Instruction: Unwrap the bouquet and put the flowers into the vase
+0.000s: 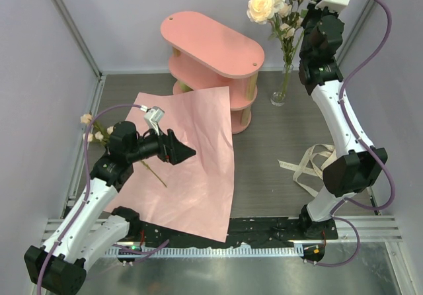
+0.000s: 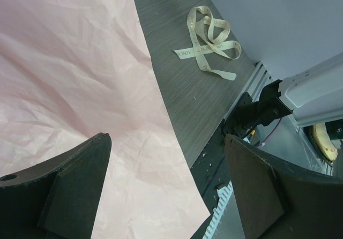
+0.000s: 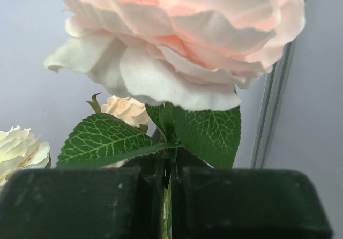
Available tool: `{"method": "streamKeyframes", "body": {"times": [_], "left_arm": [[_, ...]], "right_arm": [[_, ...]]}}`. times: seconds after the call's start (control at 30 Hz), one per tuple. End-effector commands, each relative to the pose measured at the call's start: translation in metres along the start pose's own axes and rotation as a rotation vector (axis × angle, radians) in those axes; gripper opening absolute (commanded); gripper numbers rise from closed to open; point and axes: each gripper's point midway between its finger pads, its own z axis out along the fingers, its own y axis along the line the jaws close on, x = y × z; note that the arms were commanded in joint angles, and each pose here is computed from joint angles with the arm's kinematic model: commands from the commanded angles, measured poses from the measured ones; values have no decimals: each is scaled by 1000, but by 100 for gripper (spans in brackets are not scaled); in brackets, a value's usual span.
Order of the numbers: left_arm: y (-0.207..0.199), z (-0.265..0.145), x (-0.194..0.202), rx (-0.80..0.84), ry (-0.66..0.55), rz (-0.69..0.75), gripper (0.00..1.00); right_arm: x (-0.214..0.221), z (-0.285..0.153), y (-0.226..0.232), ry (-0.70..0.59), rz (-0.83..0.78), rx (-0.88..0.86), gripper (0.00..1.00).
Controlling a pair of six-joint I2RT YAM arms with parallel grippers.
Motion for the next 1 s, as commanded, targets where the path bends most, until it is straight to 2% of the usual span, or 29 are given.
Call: {"method": "streamKeyframes", "body": {"times": [0.0, 0.37, 0.97], "left_arm": [[-10, -2, -16, 21, -34, 47, 91], [-11, -2, -16, 24, -35, 48, 91], [-11, -2, -16, 26, -36, 49, 91]], "right_arm": [[-45, -6, -12, -90, 18, 20, 1], [-55, -17, -23, -104, 15, 43, 1], [-28, -14, -15, -57, 12, 26, 1]]}}
